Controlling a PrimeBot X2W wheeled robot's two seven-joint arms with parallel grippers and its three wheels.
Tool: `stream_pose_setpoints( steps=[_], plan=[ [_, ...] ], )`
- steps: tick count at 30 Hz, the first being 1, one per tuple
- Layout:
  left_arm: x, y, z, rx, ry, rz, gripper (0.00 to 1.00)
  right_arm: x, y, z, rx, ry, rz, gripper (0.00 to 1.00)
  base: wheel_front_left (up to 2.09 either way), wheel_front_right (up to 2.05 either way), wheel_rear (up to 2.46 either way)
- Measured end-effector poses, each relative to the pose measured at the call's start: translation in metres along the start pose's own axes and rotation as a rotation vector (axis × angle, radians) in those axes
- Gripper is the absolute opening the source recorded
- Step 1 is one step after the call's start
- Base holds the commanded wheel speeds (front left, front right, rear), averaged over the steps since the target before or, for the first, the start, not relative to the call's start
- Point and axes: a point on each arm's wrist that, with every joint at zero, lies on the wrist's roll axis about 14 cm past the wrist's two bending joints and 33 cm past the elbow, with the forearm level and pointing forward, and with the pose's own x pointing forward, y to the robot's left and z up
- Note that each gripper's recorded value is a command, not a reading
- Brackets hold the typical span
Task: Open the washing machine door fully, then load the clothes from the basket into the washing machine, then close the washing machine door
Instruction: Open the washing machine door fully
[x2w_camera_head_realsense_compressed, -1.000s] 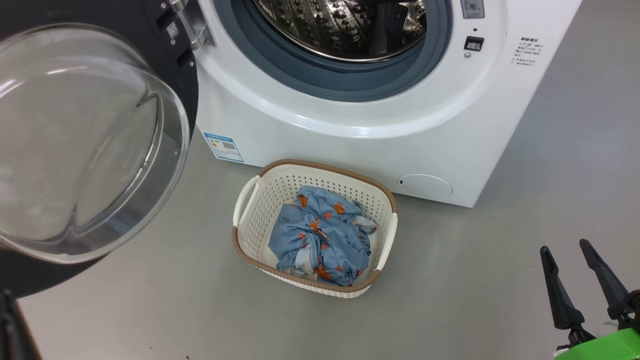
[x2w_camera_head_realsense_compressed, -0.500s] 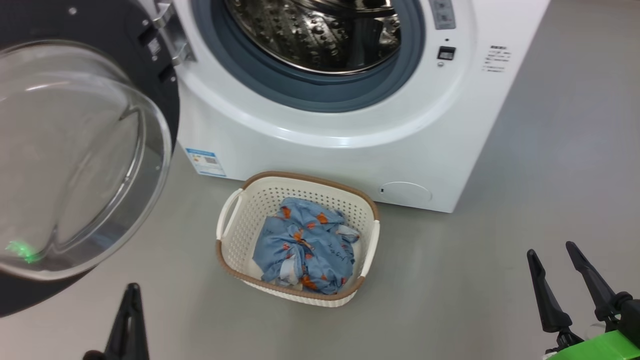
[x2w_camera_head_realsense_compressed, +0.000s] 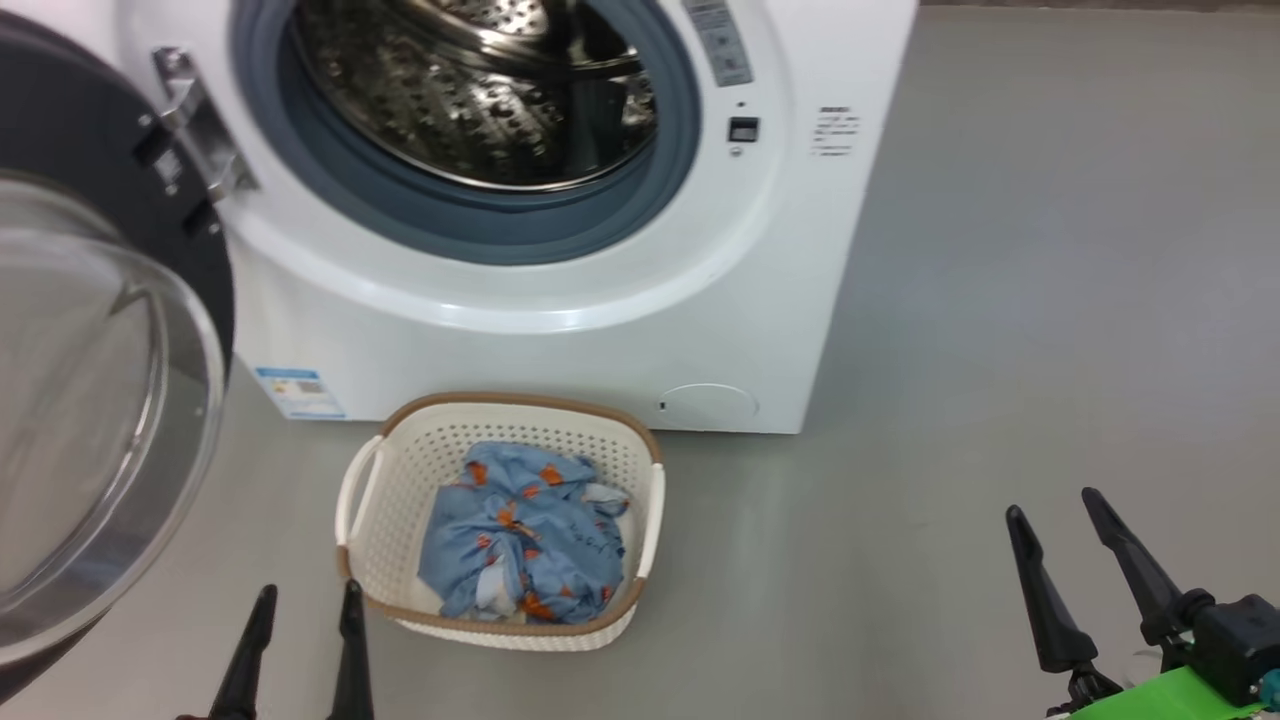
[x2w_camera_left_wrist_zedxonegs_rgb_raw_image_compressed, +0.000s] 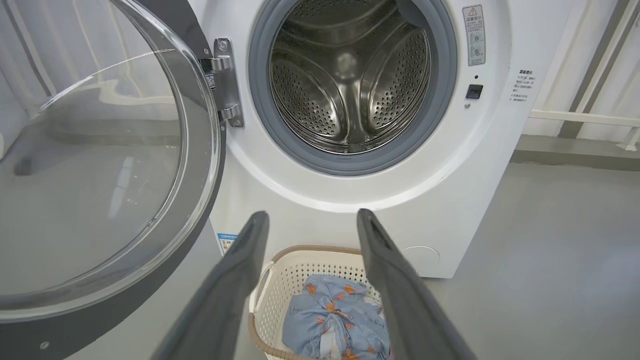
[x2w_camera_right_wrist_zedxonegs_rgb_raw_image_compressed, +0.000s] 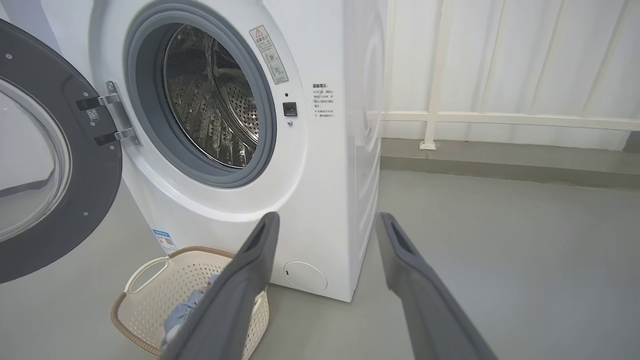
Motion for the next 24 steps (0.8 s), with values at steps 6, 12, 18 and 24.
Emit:
stream_pose_setpoints(
  steps=[6,12,18,24],
  plan=[
    [0.007,-0.018,-0.002,-0.007,0.004,-0.060,1.00,-0.016,-0.010,0.009,-0.024,-0.018,-0.045,1.00,0.00,0.00,0.00],
    [0.012,-0.029,-0.001,-0.012,0.002,-0.093,1.00,-0.036,-0.019,0.011,-0.026,-0.018,-0.092,1.00,0.00,0.00,0.00],
    [0.014,-0.034,0.000,0.001,0.002,-0.113,1.00,-0.047,-0.024,0.017,-0.031,-0.033,-0.119,1.00,0.00,0.00,0.00],
    [0.015,-0.038,0.002,0.008,0.000,-0.128,1.00,-0.058,-0.027,0.018,-0.035,-0.031,-0.140,1.00,0.00,0.00,0.00]
  ],
)
